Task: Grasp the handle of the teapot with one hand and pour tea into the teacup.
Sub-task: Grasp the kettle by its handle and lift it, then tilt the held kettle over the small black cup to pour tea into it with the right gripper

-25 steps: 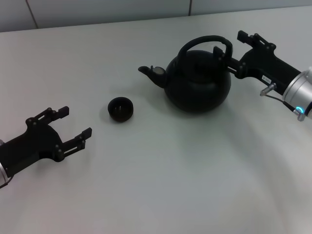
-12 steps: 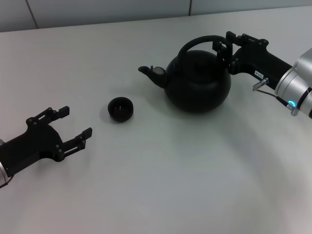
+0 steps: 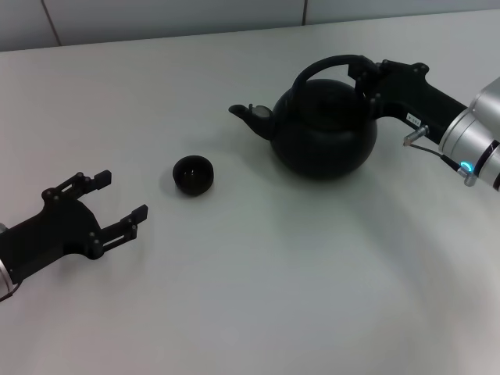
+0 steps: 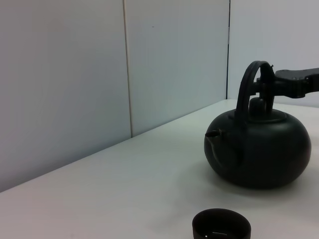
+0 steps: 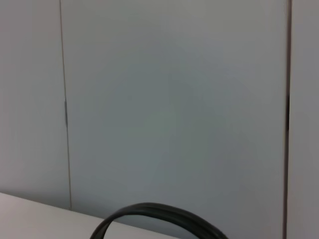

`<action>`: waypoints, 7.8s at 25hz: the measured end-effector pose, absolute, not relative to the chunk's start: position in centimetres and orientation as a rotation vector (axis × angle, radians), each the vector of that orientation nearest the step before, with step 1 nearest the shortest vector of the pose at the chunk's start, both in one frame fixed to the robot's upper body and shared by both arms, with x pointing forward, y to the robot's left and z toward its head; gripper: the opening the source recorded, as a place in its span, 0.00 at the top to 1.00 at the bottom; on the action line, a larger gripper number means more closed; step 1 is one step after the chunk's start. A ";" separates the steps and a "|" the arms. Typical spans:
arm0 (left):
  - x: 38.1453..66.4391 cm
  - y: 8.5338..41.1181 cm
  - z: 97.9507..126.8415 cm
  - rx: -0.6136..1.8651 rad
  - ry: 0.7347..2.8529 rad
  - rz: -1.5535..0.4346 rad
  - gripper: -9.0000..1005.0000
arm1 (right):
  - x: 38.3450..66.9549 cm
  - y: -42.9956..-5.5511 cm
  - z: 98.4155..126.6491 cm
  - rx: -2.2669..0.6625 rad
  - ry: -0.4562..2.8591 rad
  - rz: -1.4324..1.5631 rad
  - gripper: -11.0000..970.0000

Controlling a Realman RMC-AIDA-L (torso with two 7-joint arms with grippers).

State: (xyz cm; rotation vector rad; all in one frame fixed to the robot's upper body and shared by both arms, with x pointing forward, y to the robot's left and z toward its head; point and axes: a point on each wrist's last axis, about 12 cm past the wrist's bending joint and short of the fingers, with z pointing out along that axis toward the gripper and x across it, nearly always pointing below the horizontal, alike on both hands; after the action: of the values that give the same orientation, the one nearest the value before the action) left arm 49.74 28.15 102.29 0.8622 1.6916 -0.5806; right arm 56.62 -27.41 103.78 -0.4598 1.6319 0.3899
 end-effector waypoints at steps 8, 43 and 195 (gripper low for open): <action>49.7 28.2 102.3 0.864 1.691 -0.577 0.20 | 56.6 -27.4 104.1 -0.434 1.602 0.400 0.91; 49.8 28.0 102.2 0.890 1.694 -0.579 0.20 | 55.9 -27.6 103.5 -0.438 1.604 0.379 0.91; 49.9 27.4 102.3 0.962 1.695 -0.598 0.20 | 57.9 -23.7 106.7 -0.703 1.269 0.160 0.89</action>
State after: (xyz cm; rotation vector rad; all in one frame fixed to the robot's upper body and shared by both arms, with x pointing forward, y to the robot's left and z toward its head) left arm 49.91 27.39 102.30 0.9622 1.6951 -0.5984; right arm 57.91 -23.71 106.69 -0.7035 1.2692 0.1602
